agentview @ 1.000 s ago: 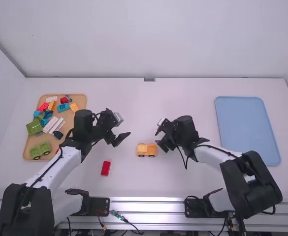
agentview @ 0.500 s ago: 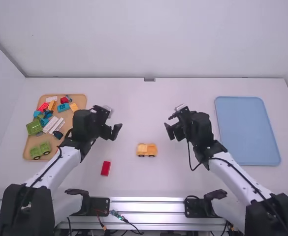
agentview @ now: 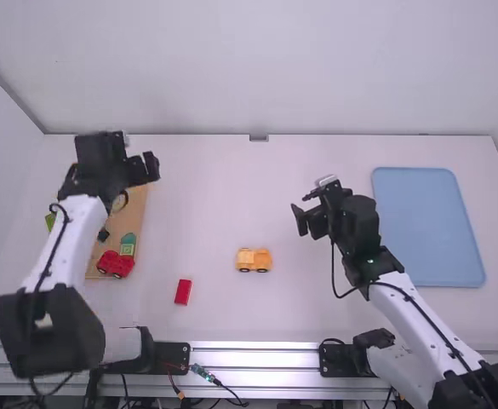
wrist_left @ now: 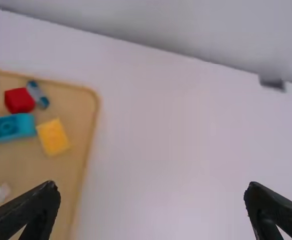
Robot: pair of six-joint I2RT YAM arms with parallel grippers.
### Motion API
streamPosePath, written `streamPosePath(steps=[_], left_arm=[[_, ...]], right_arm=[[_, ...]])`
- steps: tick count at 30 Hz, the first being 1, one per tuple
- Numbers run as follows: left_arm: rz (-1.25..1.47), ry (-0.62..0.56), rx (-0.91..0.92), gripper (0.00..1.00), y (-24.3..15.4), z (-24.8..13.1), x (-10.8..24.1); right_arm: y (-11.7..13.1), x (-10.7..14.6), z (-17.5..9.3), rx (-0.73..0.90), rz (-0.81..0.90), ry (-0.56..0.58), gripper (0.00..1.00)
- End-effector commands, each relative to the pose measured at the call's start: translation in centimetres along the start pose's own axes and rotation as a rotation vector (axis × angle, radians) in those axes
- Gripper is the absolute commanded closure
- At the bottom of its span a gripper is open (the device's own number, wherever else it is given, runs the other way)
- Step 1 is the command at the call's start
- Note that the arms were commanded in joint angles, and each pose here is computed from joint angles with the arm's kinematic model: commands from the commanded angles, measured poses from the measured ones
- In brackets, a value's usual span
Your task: Assemble lego blocks to make yellow taxi
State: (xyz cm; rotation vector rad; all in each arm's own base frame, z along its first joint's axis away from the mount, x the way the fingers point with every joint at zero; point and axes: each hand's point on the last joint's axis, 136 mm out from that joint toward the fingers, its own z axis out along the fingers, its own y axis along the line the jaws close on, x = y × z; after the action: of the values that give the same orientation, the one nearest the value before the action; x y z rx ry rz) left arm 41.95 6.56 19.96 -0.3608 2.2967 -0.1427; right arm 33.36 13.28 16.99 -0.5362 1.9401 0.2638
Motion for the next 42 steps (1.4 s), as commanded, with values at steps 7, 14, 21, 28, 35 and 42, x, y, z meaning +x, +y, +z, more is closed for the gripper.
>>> streamPosePath(steps=[7,14,21,28,35,42], left_arm=[[-0.296,0.256,-0.134,0.08,5.5,8.3,-3.0],[-0.356,0.425,-0.366,0.0,9.4,11.8,-0.5],[-0.371,0.53,-0.389,0.0,10.5,13.6,3.2],[-0.368,0.554,-0.399,0.01,11.1,14.9,5.6],[-0.406,0.532,-0.406,0.05,12.3,15.9,6.5],[-0.432,0.525,-0.418,0.19,13.5,16.2,7.3]], right_arm=[[0.0,-0.4,-0.2,0.006,0.001,-0.018,0.01],[0.0,-0.4,-0.2,0.004,0.0,-0.017,0.01],[0.0,-0.3,-0.1,0.004,0.0,-0.015,0.01],[-0.1,0.1,0.5,0.005,0.004,-0.003,0.01],[-0.2,0.4,1.1,0.005,0.005,0.004,0.01],[-0.1,0.4,1.1,0.003,0.004,0.003,0.01]])
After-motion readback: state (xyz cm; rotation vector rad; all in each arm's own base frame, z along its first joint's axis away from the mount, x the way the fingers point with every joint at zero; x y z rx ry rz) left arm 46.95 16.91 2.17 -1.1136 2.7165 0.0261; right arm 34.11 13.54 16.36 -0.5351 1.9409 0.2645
